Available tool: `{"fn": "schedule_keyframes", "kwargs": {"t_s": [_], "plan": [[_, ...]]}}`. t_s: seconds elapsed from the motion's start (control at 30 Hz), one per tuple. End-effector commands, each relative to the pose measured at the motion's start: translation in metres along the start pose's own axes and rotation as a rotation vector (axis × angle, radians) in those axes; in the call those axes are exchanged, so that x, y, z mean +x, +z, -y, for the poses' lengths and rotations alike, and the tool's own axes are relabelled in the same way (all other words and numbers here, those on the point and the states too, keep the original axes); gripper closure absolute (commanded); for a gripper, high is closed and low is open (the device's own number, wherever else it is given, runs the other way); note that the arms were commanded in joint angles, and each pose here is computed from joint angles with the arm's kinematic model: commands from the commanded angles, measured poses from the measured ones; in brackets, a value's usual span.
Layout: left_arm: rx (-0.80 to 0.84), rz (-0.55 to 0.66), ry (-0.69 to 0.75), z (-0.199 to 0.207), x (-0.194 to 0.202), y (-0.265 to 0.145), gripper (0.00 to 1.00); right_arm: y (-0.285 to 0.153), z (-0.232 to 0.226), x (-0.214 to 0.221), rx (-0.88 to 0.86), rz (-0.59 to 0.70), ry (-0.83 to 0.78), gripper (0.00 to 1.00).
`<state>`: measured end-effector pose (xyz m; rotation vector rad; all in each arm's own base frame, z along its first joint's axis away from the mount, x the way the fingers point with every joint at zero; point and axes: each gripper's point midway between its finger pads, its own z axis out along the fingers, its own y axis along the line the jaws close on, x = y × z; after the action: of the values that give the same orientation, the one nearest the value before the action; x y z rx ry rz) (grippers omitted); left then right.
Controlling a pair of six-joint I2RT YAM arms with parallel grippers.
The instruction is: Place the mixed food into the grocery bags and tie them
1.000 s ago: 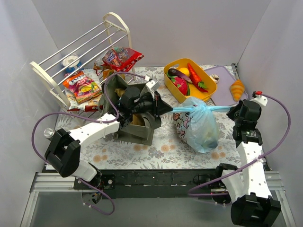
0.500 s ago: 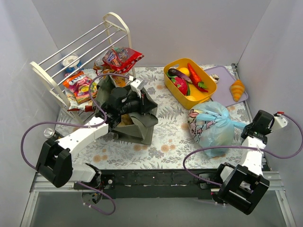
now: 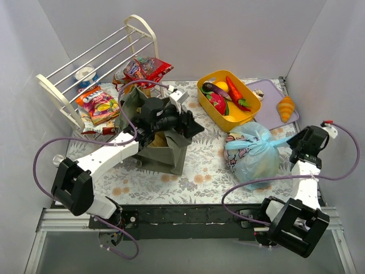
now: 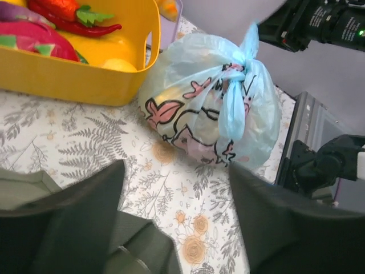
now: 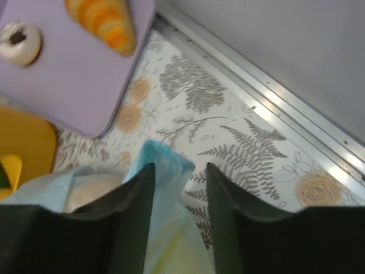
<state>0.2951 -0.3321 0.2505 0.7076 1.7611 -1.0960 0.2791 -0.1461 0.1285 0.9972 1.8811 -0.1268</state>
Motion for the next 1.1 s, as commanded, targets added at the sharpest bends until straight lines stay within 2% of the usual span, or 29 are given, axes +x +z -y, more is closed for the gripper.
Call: {"fn": "schedule_keyframes", "kwargs": {"t_s": [0.0,0.03,0.07,0.13,0.23,0.27,0.33,0.4,0.43,0.5,0.63,0.8,0.9,0.93,1.07], "plan": [[0.011,0.055,0.146,0.024,-0.050,0.017,0.16,-0.020,-0.084,-0.029,-0.269,0.035,-0.131,0.26],[-0.009,0.041,0.169,0.028,-0.051,0.022,0.11,-0.023,-0.092,-0.028,-0.282,0.034,-0.156,0.09],[-0.021,0.046,0.184,0.031,-0.058,0.024,0.06,-0.030,-0.109,-0.025,-0.327,0.025,-0.189,0.01],[-0.053,0.078,0.201,0.038,-0.079,0.025,0.02,-0.039,-0.124,-0.031,-0.351,0.030,-0.231,0.01],[-0.217,0.096,0.165,0.020,-0.096,0.011,0.02,-0.056,-0.140,-0.035,-0.394,0.032,-0.283,0.01],[-0.320,0.116,0.145,0.006,-0.102,0.002,0.02,-0.061,-0.144,-0.033,-0.410,0.029,-0.296,0.02],[-0.434,0.086,0.127,-0.010,-0.095,-0.014,0.02,-0.073,-0.149,-0.030,-0.445,0.018,-0.314,0.02],[-0.586,0.118,0.092,-0.026,-0.100,-0.041,0.02,-0.082,-0.154,-0.022,-0.484,0.002,-0.349,0.01],[-0.641,0.086,0.078,-0.032,-0.091,-0.052,0.02,-0.084,-0.154,-0.019,-0.482,-0.006,-0.363,0.01],[-0.732,0.101,0.038,-0.038,-0.091,-0.076,0.02,-0.087,-0.151,-0.005,-0.466,-0.064,-0.407,0.02],[-0.872,-0.043,-0.053,-0.046,-0.062,-0.107,0.02,-0.074,-0.134,0.030,-0.389,-0.221,-0.459,0.01],[-0.860,-0.107,-0.112,-0.041,-0.035,-0.115,0.02,-0.071,-0.128,0.048,-0.365,-0.277,-0.470,0.01],[-0.839,-0.059,-0.123,-0.036,-0.037,-0.122,0.02,-0.072,-0.128,0.053,-0.377,-0.282,-0.471,0.01],[-0.817,0.008,-0.119,-0.030,-0.051,-0.126,0.02,-0.071,-0.125,0.059,-0.369,-0.298,-0.476,0.02],[-0.690,0.125,-0.071,-0.005,-0.082,-0.131,0.02,-0.066,-0.117,0.075,-0.344,-0.342,-0.453,0.01]]}}
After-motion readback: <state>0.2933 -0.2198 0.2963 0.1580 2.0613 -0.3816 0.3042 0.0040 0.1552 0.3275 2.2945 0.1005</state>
